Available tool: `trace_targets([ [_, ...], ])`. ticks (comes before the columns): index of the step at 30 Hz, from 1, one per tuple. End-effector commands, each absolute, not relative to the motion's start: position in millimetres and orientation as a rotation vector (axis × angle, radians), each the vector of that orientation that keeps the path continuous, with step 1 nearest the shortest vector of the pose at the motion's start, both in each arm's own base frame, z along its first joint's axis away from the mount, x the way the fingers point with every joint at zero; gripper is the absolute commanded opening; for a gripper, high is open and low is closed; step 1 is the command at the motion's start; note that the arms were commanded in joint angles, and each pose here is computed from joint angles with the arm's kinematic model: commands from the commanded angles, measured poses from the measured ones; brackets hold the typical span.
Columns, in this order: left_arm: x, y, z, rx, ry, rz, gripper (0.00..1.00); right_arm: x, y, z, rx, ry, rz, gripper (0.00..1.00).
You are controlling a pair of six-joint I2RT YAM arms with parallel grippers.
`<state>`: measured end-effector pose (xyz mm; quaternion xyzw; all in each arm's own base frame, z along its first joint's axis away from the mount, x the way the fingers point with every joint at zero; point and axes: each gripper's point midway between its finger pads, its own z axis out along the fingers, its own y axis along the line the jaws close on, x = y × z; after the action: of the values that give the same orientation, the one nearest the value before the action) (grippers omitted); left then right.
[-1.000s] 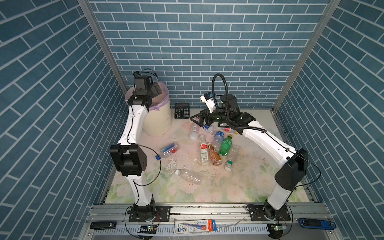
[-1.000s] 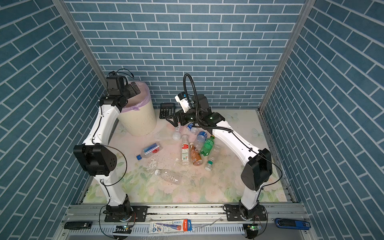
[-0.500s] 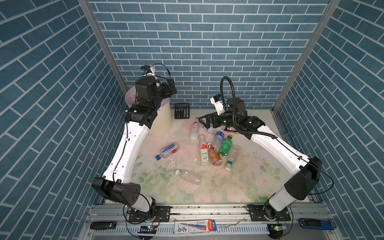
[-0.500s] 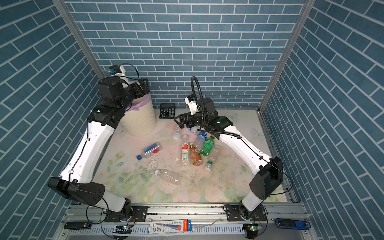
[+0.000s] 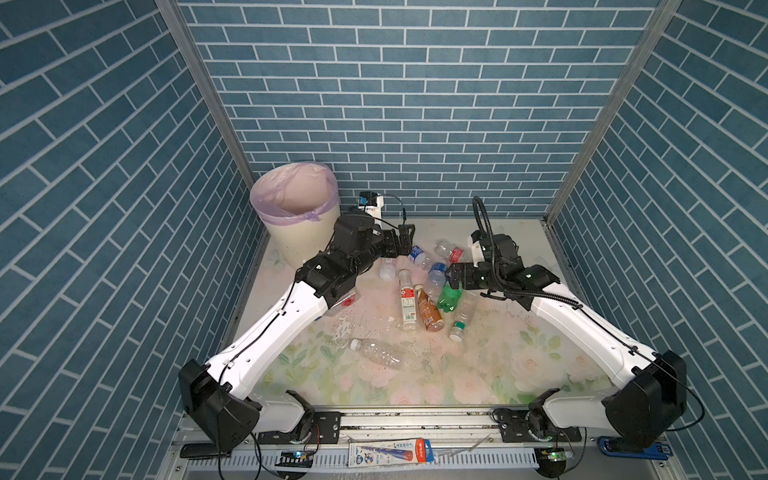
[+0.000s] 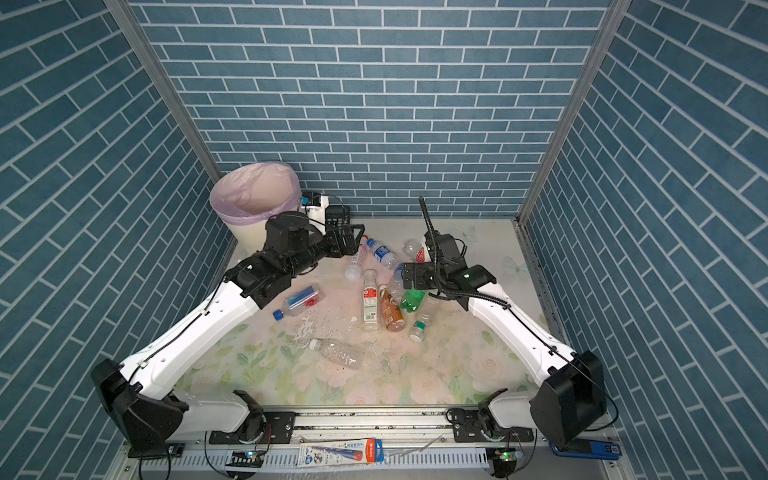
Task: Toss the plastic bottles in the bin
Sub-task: 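Bring the left gripper back over the bottles while the right gripper lowers, then close the right gripper on the clear bottle beside the green Sprite bottle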
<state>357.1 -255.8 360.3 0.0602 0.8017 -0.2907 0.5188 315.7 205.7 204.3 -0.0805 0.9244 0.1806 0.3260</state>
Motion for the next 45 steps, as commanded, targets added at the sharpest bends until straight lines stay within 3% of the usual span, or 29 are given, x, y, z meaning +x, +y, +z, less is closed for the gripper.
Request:
trace_targets([
  [1,347.8,-276.3,342.6,0.167,1.937,-0.78,0.99,302.4,182.7,174.0,-0.09,2.507,0.376,0.99],
  [9,334.5,-299.8,280.0,0.164,2.033,-0.912,0.99,289.4,173.1,110.0,0.024,2.642,0.318,0.98],
  [14,334.1,-308.8,256.7,0.17,2.09,-0.938,0.99,286.8,176.7,90.7,0.051,2.673,0.343,0.91],
  [24,338.9,-302.7,263.1,0.207,2.09,-0.864,0.99,295.5,175.9,56.8,0.048,2.765,0.222,0.86],
  [28,336.9,-302.8,259.4,0.212,2.1,-0.869,0.99,291.8,168.0,51.8,0.066,2.768,0.178,0.8],
  [36,337.5,-307.8,238.8,0.181,2.151,-0.897,0.99,284.9,151.9,49.8,0.065,2.768,0.107,0.54],
  [45,339.3,-309.6,238.4,0.166,2.171,-0.899,0.99,285.1,141.9,51.3,0.059,2.774,0.131,0.44],
])
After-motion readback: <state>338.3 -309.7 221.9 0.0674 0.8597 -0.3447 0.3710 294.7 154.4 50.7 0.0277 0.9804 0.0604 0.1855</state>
